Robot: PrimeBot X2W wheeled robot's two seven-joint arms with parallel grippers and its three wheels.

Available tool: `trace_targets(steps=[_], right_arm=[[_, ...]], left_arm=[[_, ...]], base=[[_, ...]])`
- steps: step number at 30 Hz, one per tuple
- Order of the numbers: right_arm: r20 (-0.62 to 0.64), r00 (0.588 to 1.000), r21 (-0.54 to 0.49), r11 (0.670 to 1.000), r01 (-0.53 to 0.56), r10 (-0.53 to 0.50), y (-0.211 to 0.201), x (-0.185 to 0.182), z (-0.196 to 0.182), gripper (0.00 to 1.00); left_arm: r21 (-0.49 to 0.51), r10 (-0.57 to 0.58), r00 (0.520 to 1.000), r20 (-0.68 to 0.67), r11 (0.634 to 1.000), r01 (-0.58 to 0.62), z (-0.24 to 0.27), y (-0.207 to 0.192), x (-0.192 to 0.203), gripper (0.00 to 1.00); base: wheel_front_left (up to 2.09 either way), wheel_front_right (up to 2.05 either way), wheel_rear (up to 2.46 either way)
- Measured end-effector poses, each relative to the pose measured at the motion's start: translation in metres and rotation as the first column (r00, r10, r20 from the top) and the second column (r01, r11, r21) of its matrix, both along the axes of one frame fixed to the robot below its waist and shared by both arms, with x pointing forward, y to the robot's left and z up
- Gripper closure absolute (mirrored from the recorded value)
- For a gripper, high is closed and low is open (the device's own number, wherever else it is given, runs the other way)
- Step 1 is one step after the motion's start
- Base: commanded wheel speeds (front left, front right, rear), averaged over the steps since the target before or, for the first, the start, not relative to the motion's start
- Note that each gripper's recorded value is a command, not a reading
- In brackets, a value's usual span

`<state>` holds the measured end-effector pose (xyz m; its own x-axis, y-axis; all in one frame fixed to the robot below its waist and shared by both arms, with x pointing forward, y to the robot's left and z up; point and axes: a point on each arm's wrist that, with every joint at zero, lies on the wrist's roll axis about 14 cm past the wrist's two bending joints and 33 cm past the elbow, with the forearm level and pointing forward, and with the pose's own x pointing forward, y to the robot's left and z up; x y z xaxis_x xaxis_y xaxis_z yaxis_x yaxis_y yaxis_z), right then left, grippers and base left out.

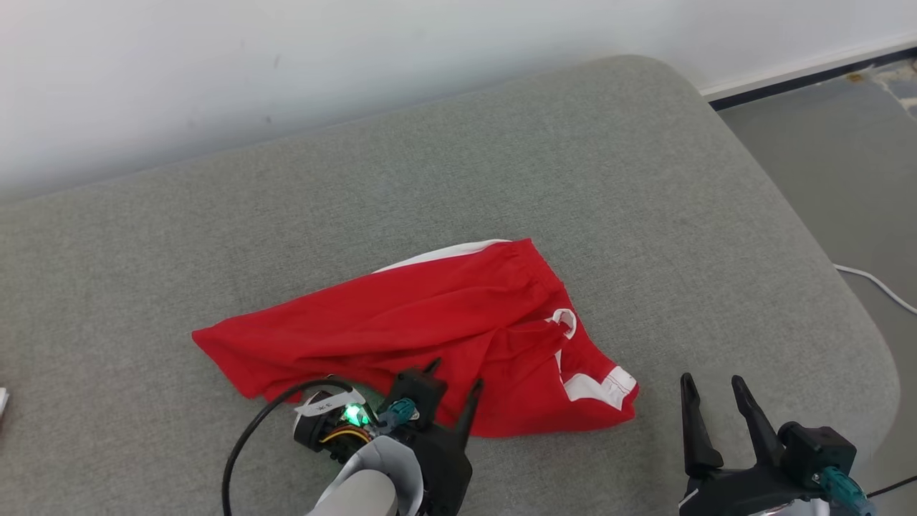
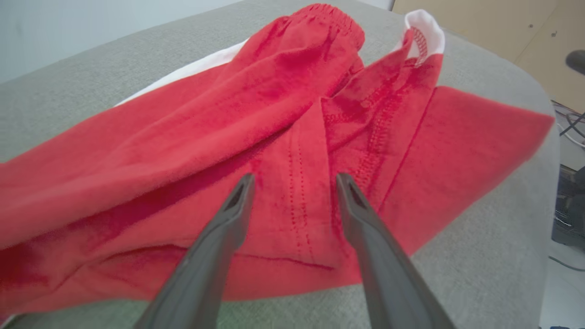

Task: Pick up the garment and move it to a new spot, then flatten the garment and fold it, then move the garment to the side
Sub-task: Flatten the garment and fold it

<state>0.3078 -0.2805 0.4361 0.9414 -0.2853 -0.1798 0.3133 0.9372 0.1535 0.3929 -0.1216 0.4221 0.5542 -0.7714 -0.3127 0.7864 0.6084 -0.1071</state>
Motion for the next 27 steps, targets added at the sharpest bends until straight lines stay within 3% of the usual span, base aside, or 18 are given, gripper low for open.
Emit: trace_targets(steps=[1, 2, 7, 13, 19, 27], right_arm=[[0.001, 1.000, 0.001, 1.000, -0.005, 0.005, 0.001, 0.001, 0.000, 0.00], [0.002, 1.000, 0.001, 1.000, -0.010, 0.010, 0.003, 0.003, 0.000, 0.00], [0.014, 0.999, 0.002, 0.999, -0.036, 0.036, 0.009, 0.011, 0.003, 0.00], [0.018, 0.998, 0.001, 0.998, -0.063, 0.063, 0.016, 0.018, 0.005, 0.00], [0.016, 0.995, 0.005, 0.995, -0.101, 0.101, 0.027, 0.027, 0.004, 0.00], [0.020, 0.986, 0.010, 0.986, -0.168, 0.168, 0.046, 0.044, 0.004, 0.00]], left_arm=[[0.005, 0.007, 1.000, 0.005, 1.000, -0.007, -0.002, 0.002, 0.001, 0.96], [0.014, 0.014, 1.000, 0.004, 1.000, -0.014, -0.004, 0.005, 0.002, 1.00], [0.023, 0.050, 0.999, 0.009, 0.998, -0.050, -0.007, 0.015, 0.005, 1.00], [-0.091, 0.188, 0.982, 0.016, 0.978, -0.186, 0.013, 0.035, 0.025, 1.00], [-0.138, 0.368, 0.930, 0.001, 0.921, -0.364, 0.016, 0.087, 0.042, 1.00], [-0.139, 0.577, 0.816, -0.018, 0.807, -0.574, 0.011, 0.169, 0.050, 1.00]], base=[[0.00, 0.00, 0.00], [0.00, 0.00, 0.00], [0.00, 0.00, 0.00], [0.00, 0.00, 0.00], [0.00, 0.00, 0.00], [0.00, 0.00, 0.00]])
